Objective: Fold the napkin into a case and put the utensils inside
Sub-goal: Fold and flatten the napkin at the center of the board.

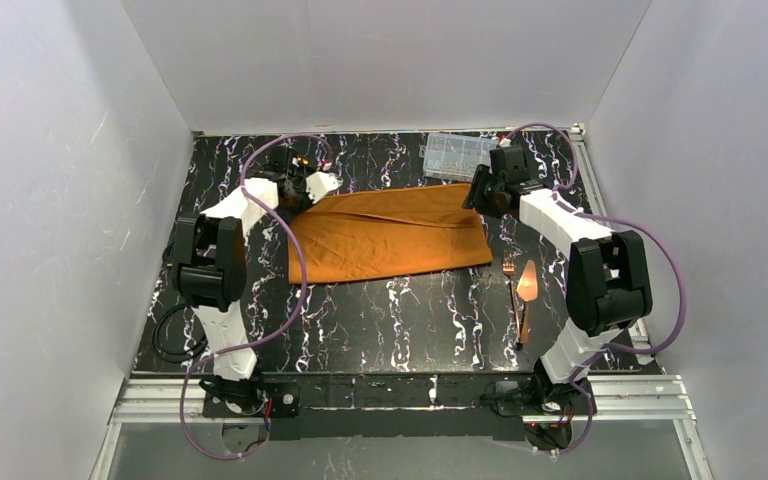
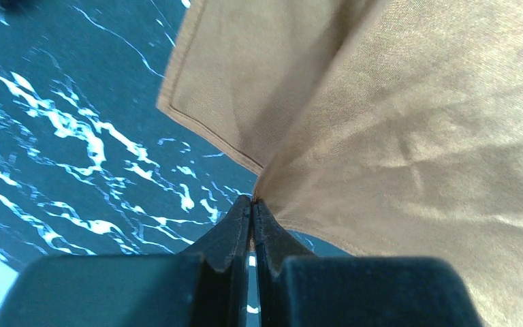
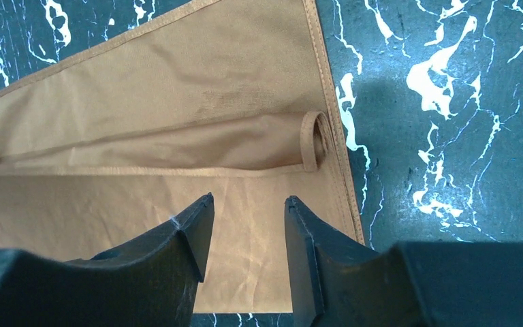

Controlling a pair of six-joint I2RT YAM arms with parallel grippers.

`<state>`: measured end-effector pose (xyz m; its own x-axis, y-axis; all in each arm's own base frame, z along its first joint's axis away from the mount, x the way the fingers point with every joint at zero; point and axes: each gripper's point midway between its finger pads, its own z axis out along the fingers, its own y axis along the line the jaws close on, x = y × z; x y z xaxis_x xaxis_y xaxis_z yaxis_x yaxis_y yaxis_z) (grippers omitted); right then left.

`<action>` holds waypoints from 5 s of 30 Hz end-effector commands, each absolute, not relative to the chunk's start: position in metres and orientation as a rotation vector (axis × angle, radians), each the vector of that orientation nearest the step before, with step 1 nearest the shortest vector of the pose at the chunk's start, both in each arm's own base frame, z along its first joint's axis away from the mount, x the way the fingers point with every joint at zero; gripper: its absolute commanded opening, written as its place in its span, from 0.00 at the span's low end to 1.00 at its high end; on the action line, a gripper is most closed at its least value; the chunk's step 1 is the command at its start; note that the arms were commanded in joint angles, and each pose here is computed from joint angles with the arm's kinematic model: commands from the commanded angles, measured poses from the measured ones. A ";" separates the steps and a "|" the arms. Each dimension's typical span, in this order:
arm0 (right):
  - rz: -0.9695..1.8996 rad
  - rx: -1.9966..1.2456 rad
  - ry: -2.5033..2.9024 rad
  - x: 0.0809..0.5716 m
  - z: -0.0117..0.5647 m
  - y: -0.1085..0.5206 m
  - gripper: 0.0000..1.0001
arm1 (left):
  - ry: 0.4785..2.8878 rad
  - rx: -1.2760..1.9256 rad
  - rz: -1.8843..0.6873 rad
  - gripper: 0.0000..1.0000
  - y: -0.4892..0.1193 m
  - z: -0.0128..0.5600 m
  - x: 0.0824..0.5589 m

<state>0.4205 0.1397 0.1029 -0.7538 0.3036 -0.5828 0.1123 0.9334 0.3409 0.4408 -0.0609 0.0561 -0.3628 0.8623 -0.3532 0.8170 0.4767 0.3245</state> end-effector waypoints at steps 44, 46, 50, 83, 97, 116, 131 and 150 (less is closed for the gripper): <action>0.603 0.294 2.506 0.453 0.053 0.157 0.41 | 2.411 1.276 0.084 0.00 -0.053 0.041 0.423; 0.607 0.299 2.502 0.455 0.054 0.157 0.33 | 2.412 1.262 0.084 0.00 -0.053 0.043 0.425; 0.605 0.305 2.471 0.463 0.063 0.157 0.14 | 2.408 1.242 0.083 0.00 -0.054 0.046 0.428; 0.712 0.369 2.486 0.448 0.046 0.142 0.43 | 2.395 1.260 0.084 0.00 -0.055 0.051 0.429; 0.722 0.385 2.434 0.461 0.061 0.144 0.10 | 2.399 1.233 0.088 0.00 -0.056 0.054 0.431; 0.525 0.077 2.301 0.513 0.099 0.129 0.57 | 2.372 1.199 0.091 0.00 -0.058 0.062 0.436; 0.480 -0.004 2.397 0.528 0.058 0.142 0.48 | 2.373 1.198 0.082 0.00 -0.063 0.061 0.438; 0.401 0.015 2.457 0.523 0.033 0.146 0.37 | 2.379 1.203 0.065 0.00 -0.065 0.058 0.435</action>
